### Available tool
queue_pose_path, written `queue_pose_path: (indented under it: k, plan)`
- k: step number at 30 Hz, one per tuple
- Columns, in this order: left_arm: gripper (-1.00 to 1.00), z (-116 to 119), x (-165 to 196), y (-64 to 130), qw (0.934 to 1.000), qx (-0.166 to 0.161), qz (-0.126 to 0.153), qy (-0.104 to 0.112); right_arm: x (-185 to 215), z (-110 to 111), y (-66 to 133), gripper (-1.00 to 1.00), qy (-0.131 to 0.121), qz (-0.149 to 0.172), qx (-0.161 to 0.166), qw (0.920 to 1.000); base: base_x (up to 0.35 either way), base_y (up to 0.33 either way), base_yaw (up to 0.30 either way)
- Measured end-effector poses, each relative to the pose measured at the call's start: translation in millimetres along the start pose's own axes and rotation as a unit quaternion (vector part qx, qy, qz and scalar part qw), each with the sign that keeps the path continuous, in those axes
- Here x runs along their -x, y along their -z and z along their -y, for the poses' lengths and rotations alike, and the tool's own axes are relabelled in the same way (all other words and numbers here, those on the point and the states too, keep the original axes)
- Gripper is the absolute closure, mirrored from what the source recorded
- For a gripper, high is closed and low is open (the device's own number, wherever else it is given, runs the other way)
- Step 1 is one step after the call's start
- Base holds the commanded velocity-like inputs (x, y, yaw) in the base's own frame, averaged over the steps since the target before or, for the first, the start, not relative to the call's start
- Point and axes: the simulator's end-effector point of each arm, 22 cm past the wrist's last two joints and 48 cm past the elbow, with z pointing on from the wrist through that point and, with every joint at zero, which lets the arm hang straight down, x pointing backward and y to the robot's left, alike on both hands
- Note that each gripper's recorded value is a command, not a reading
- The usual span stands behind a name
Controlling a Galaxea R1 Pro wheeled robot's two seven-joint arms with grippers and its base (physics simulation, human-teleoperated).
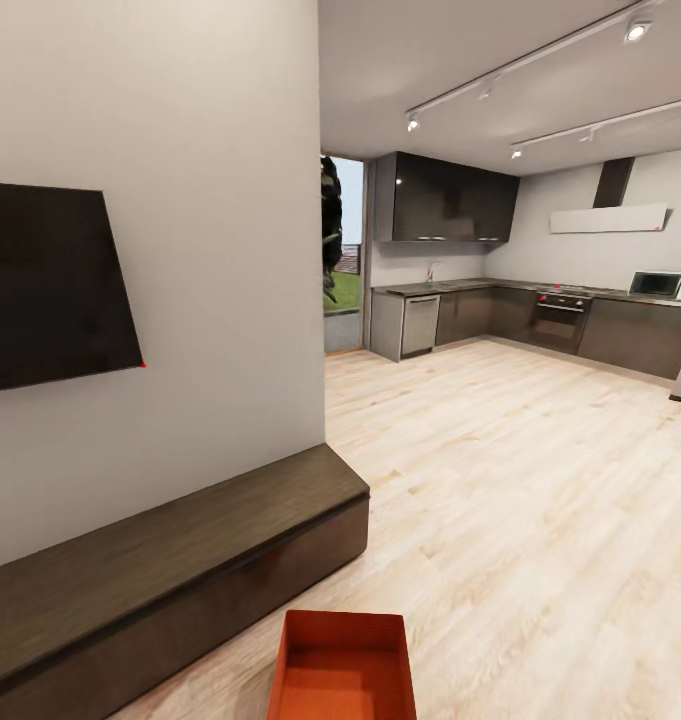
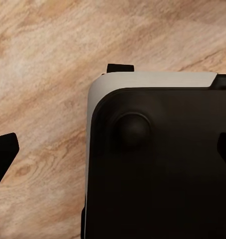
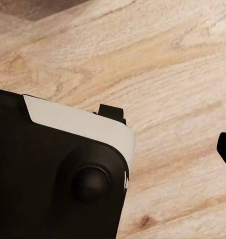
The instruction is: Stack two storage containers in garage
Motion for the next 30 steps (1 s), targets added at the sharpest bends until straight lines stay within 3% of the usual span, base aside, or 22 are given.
queue_pose_path:
  k: [9,17,30]
  plan:
    - [-1.00,1.9,0.6,0.0,1.0000,0.000,0.000,-0.005,1.9,-1.0,-0.3,-1.00,0.007,0.000,-0.002,1.0000,0.000,0.000,0.000]
    - [-1.00,1.0,24.5,-0.8,0.9997,0.000,0.024,-0.002,16.1,-6.2,-1.4,-1.00,-0.001,0.015,0.003,0.9999,0.000,0.000,0.000]
    - [-1.00,4.6,17.6,-0.8,0.9998,-0.003,0.017,-0.005,11.0,-6.3,-1.8,-1.00,-0.005,0.008,0.003,1.0000,0.000,0.000,0.000]
